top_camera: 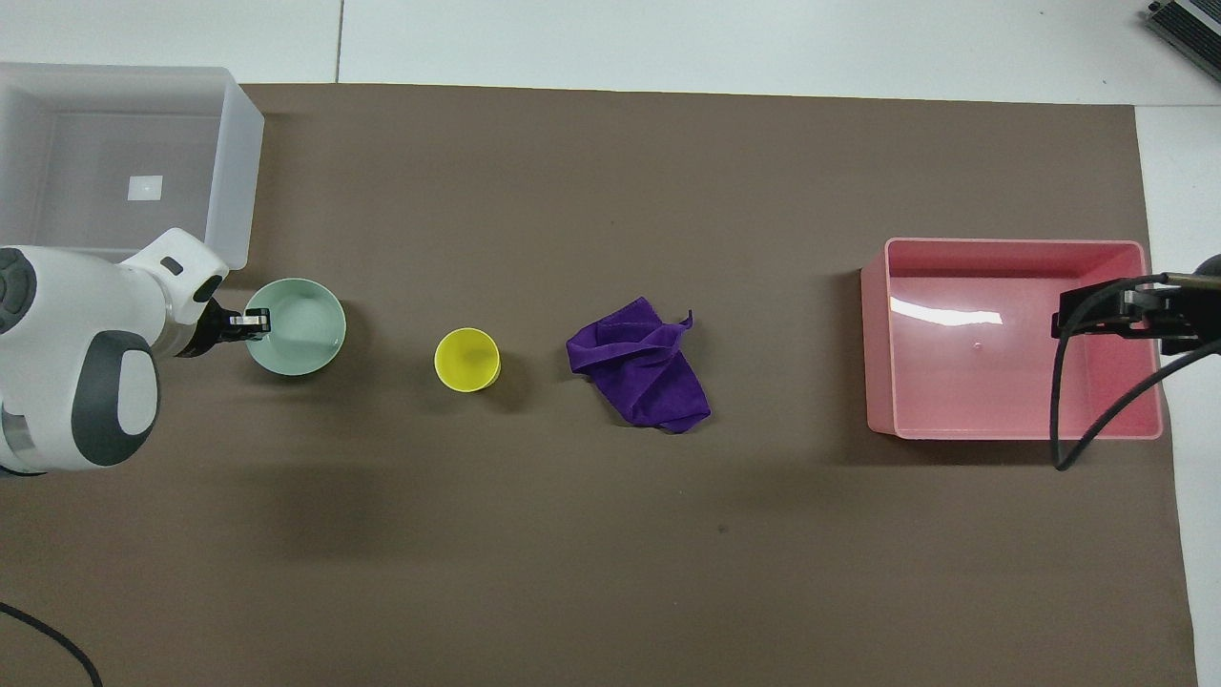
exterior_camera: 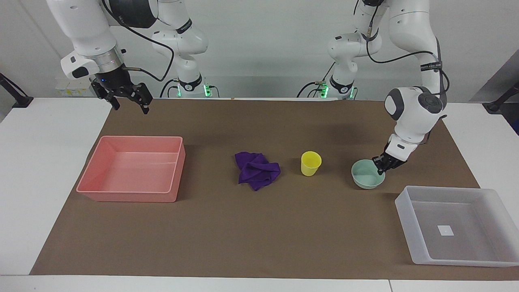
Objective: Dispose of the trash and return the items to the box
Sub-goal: 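Place the green bowl in the clear bin while the right gripper reaches the cloth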
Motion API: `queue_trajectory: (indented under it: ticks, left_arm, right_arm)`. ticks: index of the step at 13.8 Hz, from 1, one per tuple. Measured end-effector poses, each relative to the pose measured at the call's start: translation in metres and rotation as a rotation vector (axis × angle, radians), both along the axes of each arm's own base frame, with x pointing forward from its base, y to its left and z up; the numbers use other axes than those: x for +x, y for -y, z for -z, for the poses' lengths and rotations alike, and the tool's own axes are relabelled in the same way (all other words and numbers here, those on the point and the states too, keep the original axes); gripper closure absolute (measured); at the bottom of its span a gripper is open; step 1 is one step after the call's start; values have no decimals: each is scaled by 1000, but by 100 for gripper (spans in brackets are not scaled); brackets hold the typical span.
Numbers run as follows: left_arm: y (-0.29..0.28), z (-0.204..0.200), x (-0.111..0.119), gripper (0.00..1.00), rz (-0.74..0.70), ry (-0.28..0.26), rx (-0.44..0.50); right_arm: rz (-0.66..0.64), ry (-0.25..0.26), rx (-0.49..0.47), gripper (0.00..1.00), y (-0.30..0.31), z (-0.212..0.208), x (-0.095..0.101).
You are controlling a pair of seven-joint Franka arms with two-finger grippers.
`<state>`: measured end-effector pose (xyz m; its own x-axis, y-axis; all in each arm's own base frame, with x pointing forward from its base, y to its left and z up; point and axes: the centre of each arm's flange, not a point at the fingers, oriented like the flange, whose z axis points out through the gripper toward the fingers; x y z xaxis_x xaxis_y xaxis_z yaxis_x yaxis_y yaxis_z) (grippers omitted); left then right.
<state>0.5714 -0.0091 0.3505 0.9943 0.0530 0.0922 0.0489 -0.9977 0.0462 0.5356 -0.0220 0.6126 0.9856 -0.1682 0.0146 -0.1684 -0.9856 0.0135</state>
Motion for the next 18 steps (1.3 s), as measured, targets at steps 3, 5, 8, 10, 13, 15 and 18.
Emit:
queue_trajectory:
  ticks: [3,5,8,10,13,15,18]
  left_arm:
    - [-10,-52,19,96,-10,-18,0]
    - [-17,-87,32,96,-16,-9,-1]
    - [-25,-117,56,96,-25,17,-9]
    - [-34,-122,76,96,-34,-8,-20]
    - [-67,-125,110,96,-71,6,-29]
    - [-89,-123,135,96,-87,35,-15]
    - [-118,-97,168,96,-119,54,-16]
  right_arm:
    - [0,-1,0,0,0,1,0]
    - [-6,4,0,0,-3,1,1]
    - [-23,40,1,0,-30,9,7]
    - [-25,59,4,0,-55,23,11]
    - [-29,81,9,0,-89,47,23]
    - [-53,94,12,0,-116,66,33]
    - [-87,107,16,0,-146,96,47]
